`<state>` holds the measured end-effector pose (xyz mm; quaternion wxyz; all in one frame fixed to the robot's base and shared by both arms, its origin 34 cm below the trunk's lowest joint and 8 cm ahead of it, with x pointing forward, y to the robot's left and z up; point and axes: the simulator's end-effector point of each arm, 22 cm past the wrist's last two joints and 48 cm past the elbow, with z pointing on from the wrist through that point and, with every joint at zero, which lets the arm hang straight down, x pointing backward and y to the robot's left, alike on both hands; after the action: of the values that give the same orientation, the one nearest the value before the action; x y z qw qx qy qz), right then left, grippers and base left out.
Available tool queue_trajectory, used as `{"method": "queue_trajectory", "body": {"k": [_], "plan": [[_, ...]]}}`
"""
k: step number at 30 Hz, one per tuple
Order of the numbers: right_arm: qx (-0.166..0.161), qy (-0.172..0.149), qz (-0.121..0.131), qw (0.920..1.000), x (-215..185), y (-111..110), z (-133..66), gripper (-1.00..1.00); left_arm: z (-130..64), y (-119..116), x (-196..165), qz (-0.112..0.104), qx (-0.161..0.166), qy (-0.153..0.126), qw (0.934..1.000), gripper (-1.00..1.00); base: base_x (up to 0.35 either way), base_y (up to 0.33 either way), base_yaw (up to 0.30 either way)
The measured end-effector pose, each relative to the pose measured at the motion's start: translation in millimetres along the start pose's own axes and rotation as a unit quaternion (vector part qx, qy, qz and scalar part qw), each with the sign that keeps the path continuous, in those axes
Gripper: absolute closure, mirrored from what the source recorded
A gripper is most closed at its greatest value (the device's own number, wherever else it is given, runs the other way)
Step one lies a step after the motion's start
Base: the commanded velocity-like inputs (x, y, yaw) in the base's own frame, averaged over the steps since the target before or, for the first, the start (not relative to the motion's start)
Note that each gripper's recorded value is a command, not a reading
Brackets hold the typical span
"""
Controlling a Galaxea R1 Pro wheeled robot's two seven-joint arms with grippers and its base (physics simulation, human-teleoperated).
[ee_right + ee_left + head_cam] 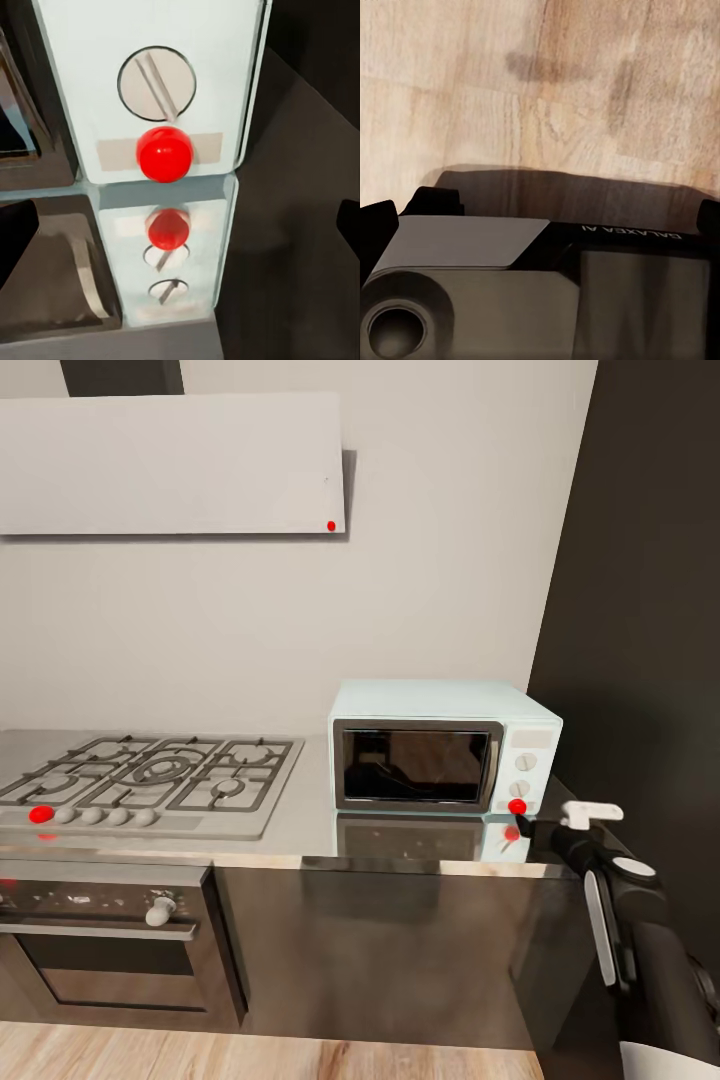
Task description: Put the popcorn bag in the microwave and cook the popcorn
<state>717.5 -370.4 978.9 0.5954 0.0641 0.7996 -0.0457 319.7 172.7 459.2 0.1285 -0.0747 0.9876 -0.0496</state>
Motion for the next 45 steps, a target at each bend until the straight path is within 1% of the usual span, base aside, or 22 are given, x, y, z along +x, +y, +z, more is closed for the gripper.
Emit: {"method": "queue_trajectory", "body": {"k": [3,13,14,19,28,37,42,45], "plan": [[0.000,-0.011,-0.004,0.9999,-4.6,0.3,0.3,-1.00,0.0,0.0,0.0,0.000,0.000,0.000,1.0000,-1.00,0.000,0.000,0.000],[0.005,-0.008,-0.010,0.9999,-3.3,-3.4,0.5,-1.00,0.0,1.0,-0.1,0.000,-0.001,0.000,1.0000,-1.00,0.036,0.000,0.000],[0.006,-0.007,-0.010,0.9999,-3.1,-3.6,0.5,1.00,0.0,1.1,-0.1,0.000,-0.001,0.000,1.0000,-1.00,0.008,0.000,0.000],[0.009,-0.006,-0.011,0.9999,-2.4,-5.3,0.5,1.00,0.0,1.2,-0.2,0.000,-0.001,0.000,1.0000,-1.00,0.001,0.000,0.000],[0.005,-0.002,-0.010,0.9999,-1.0,-2.8,0.8,1.00,0.0,1.5,0.1,-0.001,-0.001,0.000,1.0000,-1.00,0.005,0.000,0.000],[0.001,-0.002,-0.008,1.0000,-0.4,0.0,0.7,1.00,-0.1,3.7,-0.2,-0.002,-0.002,0.000,1.0000,-1.00,0.226,0.000,0.000],[-0.001,0.016,-0.006,0.9998,15.2,1.0,6.8,1.00,0.1,3.7,-0.2,-0.002,-0.002,0.000,1.0000,-1.00,0.030,0.000,0.000],[-0.001,0.021,-0.005,0.9998,19.1,1.3,8.2,1.00,0.1,3.7,-0.2,-0.002,-0.002,0.000,1.0000,-1.00,0.001,0.000,0.000]]}}
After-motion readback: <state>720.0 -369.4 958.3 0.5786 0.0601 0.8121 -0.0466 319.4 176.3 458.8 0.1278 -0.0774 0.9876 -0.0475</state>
